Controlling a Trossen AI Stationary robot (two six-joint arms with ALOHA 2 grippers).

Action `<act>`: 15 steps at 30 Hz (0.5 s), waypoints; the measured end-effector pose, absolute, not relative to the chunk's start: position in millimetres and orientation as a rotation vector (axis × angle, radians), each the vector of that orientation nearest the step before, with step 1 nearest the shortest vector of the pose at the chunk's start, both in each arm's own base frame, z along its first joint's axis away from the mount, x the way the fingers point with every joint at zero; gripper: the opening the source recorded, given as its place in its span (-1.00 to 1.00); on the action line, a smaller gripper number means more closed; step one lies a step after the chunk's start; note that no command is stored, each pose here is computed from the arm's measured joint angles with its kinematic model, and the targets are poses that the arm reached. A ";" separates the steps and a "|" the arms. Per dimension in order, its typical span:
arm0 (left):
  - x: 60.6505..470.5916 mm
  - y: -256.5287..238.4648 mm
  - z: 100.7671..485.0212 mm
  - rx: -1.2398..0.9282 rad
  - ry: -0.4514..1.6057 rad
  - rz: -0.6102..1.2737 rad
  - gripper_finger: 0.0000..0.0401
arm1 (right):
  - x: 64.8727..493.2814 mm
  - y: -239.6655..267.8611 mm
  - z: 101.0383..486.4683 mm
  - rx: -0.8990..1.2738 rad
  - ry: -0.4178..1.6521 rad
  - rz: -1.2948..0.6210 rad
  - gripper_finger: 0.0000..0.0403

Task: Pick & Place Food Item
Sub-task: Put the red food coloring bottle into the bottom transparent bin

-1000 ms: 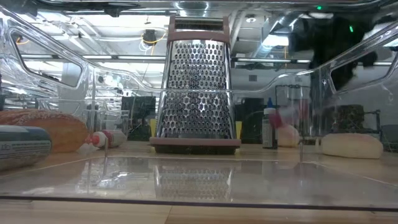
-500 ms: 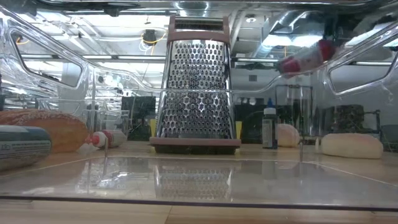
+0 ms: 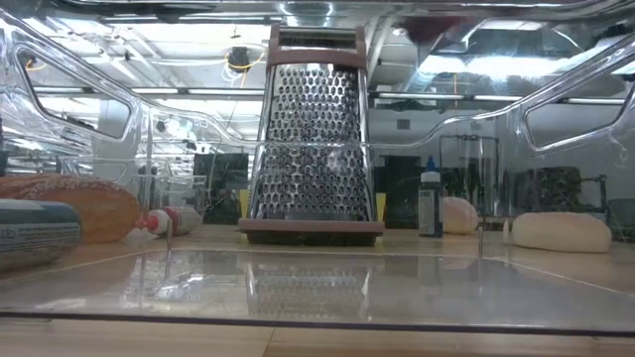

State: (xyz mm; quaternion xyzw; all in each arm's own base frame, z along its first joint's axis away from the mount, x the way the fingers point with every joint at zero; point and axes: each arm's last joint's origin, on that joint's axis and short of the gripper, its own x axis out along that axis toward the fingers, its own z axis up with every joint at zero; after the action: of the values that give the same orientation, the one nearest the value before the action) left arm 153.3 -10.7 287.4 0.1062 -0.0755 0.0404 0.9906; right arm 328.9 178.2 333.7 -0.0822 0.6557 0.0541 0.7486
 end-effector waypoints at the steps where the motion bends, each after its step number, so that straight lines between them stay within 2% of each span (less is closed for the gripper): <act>1: 153.2 -10.8 286.6 0.215 -0.143 0.077 0.15 | 334.6 180.1 334.6 -0.167 1.426 0.146 -0.54; 6: 153.0 -10.9 283.8 0.196 -0.114 0.070 0.15 | 352.8 187.7 326.5 -0.150 1.437 0.193 -0.54; 15: 152.2 -18.2 280.2 0.165 -0.081 0.017 0.15 | 353.1 196.7 318.1 -0.076 1.478 0.154 -0.54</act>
State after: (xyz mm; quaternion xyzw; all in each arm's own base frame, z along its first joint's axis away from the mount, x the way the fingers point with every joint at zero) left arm 152.2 -18.2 280.2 0.0826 -0.0406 0.0086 0.9957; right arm 353.1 196.7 318.1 -0.0348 0.6726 0.0699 0.7359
